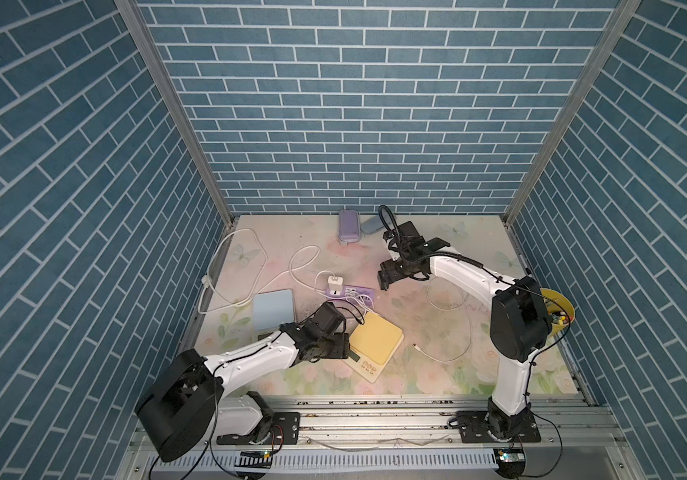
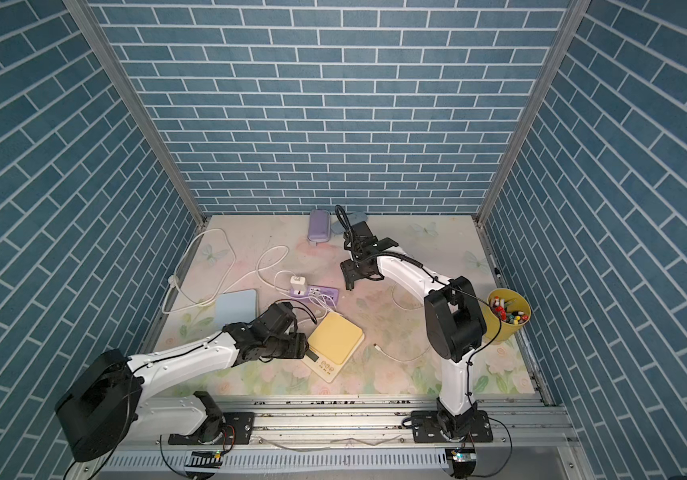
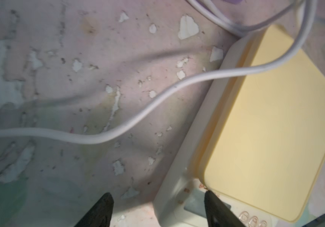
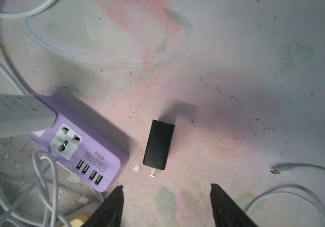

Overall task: Charge the electronic scale
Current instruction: Adjust the electronic scale at the center of the board, then pick up the plug from the center of the board, then insert the plug into the socket, then pick up the charging cable from the center of the board.

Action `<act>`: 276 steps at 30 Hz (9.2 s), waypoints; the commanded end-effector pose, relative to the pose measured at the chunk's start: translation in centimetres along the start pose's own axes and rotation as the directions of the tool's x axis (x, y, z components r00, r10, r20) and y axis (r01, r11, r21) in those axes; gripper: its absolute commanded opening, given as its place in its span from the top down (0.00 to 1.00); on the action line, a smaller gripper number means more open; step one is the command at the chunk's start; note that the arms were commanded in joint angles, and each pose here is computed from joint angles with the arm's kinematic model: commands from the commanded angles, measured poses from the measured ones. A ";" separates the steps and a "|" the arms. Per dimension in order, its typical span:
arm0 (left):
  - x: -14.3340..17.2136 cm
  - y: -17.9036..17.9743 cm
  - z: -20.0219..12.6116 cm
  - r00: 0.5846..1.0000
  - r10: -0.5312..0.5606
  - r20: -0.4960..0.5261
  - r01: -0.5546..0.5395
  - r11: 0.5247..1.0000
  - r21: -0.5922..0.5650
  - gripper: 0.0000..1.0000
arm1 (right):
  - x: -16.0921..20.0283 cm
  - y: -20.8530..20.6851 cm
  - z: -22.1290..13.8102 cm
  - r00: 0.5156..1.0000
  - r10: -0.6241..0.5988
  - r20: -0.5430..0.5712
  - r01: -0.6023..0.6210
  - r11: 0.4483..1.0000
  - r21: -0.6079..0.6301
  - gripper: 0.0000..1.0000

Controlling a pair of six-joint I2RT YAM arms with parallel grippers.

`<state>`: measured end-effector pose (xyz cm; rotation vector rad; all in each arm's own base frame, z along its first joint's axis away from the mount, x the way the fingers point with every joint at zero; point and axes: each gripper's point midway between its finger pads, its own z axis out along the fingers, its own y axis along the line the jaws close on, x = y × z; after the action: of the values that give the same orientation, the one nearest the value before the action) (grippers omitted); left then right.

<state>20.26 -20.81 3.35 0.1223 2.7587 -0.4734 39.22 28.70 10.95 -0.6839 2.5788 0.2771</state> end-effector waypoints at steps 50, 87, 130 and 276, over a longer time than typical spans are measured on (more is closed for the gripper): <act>-18.4 -8.3 -15.5 0.956 -0.156 0.249 0.002 0.852 0.524 0.14 | -2.3 12.7 -12.2 0.594 -0.293 0.750 0.703 0.641 -0.307 0.97; -20.4 -8.2 -10.6 0.988 -0.020 0.154 -0.032 0.945 0.325 0.71 | 0.4 10.3 -13.4 0.581 -0.466 0.667 0.689 0.718 -0.099 0.39; -19.6 -2.9 2.2 0.963 0.257 0.084 -0.218 0.921 -0.324 0.72 | 8.3 3.1 -4.8 0.949 -0.130 0.286 0.184 0.968 -0.172 0.42; -22.5 -17.3 -5.2 0.599 0.615 0.513 -0.736 0.675 0.050 0.40 | 4.7 -10.1 -14.9 0.951 0.233 0.205 -0.262 0.956 0.133 1.00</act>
<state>37.51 -34.87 18.94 0.9735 2.0578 -0.4545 36.68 13.30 21.02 -0.2936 2.4350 0.1501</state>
